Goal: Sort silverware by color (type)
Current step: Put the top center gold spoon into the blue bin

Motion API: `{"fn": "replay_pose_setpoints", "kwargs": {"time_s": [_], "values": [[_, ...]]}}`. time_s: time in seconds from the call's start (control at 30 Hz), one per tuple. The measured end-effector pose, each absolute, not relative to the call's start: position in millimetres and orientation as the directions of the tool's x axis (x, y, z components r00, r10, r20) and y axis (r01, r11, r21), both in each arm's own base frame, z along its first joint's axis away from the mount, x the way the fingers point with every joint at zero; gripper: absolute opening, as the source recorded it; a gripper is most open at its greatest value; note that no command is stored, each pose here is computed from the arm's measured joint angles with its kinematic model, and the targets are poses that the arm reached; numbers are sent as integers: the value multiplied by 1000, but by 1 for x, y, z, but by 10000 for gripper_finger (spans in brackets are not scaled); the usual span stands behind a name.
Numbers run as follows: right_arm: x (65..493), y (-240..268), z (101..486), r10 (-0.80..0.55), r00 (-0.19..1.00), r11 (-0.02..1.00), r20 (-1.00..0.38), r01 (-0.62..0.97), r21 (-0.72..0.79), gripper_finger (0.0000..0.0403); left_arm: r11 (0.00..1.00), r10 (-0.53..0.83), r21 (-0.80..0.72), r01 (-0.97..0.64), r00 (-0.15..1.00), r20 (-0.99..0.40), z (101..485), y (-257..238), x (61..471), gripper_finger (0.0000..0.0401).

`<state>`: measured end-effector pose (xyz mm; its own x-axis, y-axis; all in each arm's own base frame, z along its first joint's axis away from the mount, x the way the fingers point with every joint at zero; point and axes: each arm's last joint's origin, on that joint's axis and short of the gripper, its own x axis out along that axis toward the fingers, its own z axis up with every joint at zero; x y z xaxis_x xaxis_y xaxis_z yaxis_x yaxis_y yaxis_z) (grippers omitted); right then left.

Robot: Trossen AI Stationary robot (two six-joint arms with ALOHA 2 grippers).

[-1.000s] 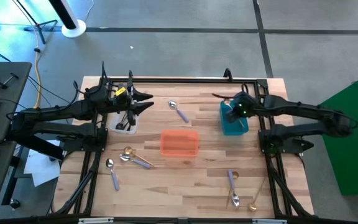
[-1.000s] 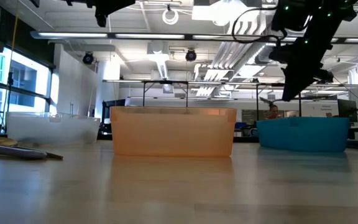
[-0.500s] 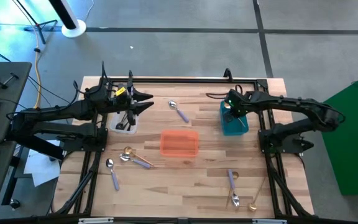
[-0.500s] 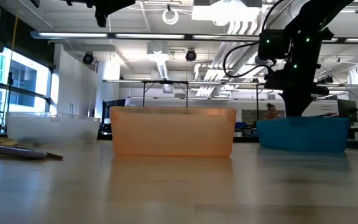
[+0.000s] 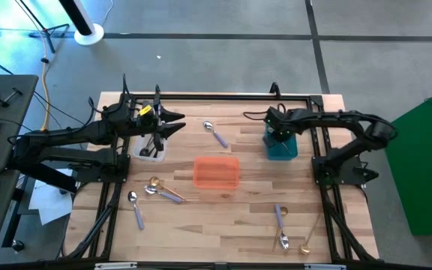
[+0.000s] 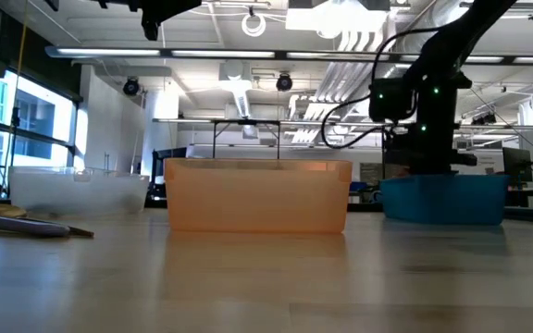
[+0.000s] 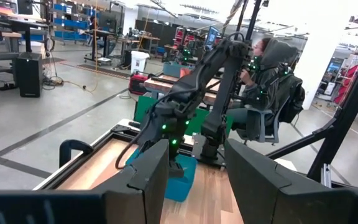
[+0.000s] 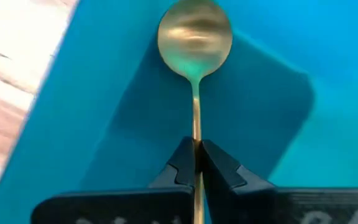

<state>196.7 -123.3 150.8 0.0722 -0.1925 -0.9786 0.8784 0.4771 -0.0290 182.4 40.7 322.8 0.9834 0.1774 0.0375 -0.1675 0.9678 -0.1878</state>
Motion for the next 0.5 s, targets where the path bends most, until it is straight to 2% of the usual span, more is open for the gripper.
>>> {"fn": "replay_pose_setpoints", "kwargs": {"time_s": [0.33,0.5], "values": [[202,-126,135,-168,28,477,-985,877,-56,1,968,177,-188,-167,983,37,323,41,182,149],[202,-126,135,-167,29,478,-985,876,-56,23,968,177,-188,-167,983,38,323,41,182,149]]}}
